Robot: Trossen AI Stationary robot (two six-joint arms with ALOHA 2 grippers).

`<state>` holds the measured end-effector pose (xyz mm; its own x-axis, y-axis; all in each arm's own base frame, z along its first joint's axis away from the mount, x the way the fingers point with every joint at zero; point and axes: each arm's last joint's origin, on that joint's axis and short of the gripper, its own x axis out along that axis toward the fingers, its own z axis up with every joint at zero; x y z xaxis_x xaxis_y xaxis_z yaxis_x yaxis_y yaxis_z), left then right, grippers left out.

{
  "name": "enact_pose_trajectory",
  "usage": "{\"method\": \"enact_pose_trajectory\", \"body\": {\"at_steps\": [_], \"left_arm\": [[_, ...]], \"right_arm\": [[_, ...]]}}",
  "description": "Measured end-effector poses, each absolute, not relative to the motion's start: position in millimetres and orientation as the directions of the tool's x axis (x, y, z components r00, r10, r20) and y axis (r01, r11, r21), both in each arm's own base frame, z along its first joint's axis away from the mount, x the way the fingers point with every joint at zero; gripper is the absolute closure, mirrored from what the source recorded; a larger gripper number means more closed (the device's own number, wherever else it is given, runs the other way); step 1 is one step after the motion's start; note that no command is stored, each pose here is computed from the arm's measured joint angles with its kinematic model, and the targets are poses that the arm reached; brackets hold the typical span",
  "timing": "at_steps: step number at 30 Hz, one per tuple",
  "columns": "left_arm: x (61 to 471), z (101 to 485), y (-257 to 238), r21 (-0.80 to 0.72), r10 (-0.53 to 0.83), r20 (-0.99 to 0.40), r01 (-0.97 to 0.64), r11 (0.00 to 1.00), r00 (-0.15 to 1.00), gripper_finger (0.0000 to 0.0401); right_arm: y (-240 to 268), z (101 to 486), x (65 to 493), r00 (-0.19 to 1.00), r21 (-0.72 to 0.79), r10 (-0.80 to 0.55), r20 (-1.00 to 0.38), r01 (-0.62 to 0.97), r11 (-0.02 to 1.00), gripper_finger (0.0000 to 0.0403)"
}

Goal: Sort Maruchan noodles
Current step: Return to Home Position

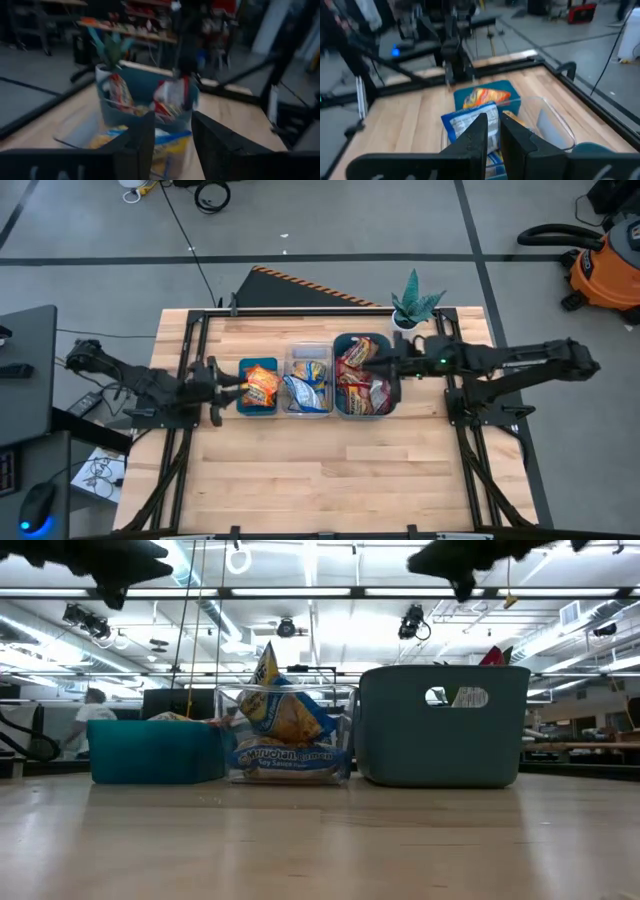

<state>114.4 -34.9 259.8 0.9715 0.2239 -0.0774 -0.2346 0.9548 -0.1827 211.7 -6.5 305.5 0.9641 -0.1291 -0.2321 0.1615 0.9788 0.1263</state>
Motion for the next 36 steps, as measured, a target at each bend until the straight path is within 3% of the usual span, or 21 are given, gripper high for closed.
{"method": "enact_pose_trajectory", "body": {"at_steps": [7,15,28,36], "left_arm": [[108.2,245.2,-15.5,-0.172,0.43,0.093,-0.411,0.895,0.898,0.0322],[105.1,225.7,-14.2,-0.053,0.294,0.184,-0.289,0.956,0.938,0.0389],[96.9,219.9,-12.3,-0.054,0.279,0.178,-0.274,0.96,0.943,0.0396],[78.7,230.7,-11.5,-0.021,0.125,0.331,-0.125,0.992,0.935,0.0398]], "right_arm": [[-20.4,275.2,172.0,0.966,0.179,-0.232,-0.113,0.25,0.952,0.0353],[-32.1,234.9,130.2,0.941,0.235,-0.338,-0.003,0.329,0.915,0.0353],[-33.0,180.3,103.2,0.914,0.301,-0.4,0.06,0.366,0.881,0.0353],[-31.0,175.5,96.3,0.913,0.296,-0.398,0.096,0.355,0.886,0.0353]]}}
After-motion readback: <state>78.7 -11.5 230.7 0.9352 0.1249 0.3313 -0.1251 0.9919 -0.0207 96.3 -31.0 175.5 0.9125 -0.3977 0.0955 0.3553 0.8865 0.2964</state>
